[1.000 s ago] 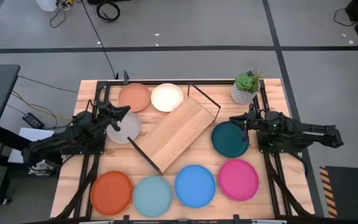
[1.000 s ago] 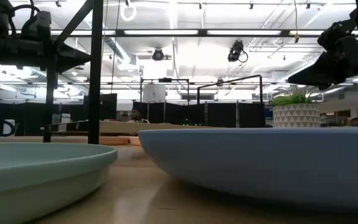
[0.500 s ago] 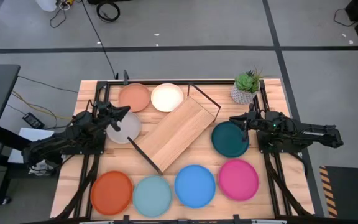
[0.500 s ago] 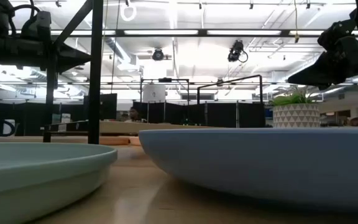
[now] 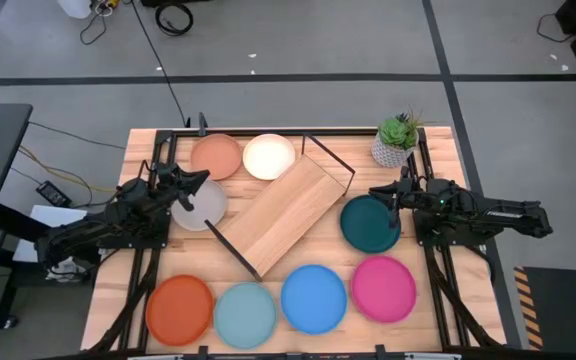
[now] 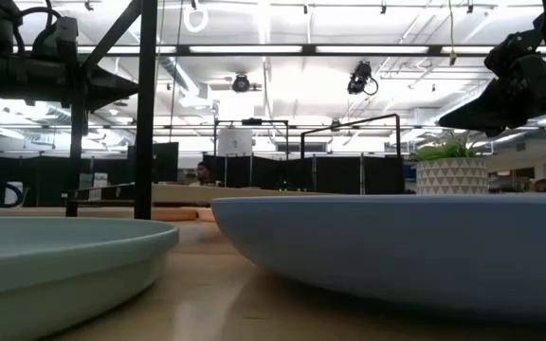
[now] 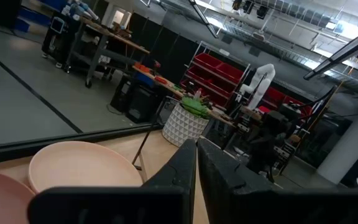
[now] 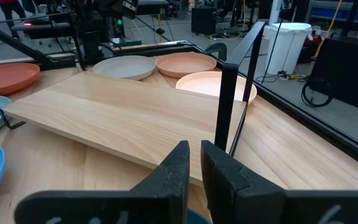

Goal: Place and stack plates onto a shelf

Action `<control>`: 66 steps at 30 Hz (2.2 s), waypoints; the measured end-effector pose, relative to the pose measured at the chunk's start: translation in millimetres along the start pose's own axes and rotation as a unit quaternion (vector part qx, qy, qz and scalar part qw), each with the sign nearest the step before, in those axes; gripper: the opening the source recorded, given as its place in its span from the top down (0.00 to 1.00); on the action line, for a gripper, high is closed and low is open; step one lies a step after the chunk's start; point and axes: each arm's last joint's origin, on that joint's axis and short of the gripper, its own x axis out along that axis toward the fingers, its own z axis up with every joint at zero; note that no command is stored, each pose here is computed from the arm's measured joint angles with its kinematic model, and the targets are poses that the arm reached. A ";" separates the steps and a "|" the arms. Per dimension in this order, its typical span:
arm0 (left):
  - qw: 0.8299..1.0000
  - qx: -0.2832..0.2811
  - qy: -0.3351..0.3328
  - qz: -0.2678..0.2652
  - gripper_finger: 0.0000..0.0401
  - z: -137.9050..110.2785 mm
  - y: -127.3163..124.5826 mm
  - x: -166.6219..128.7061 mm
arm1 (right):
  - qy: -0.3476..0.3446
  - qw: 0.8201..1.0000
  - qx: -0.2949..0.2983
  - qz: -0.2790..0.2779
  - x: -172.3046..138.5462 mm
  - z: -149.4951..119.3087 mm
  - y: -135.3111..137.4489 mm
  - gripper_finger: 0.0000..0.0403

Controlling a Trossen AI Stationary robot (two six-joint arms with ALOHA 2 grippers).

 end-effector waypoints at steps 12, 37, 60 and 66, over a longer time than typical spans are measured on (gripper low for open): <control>1.000 0.000 0.000 0.000 0.94 0.1 -0.1 0.0 | 0.000 1.000 0.000 0.000 0.0 0.0 0.0 0.88; 0.991 -0.014 0.015 -0.129 0.94 5.1 -10.5 -1.2 | -0.105 0.964 0.208 0.125 -3.4 25.9 6.4 0.88; 0.991 0.052 -0.070 -0.105 0.94 16.6 -12.8 -2.3 | 0.125 0.983 0.117 0.064 35.6 17.0 17.8 0.88; 0.991 0.031 -0.068 -0.108 0.94 16.6 -13.0 -2.4 | 0.209 0.973 0.085 0.052 45.4 33.6 34.0 0.88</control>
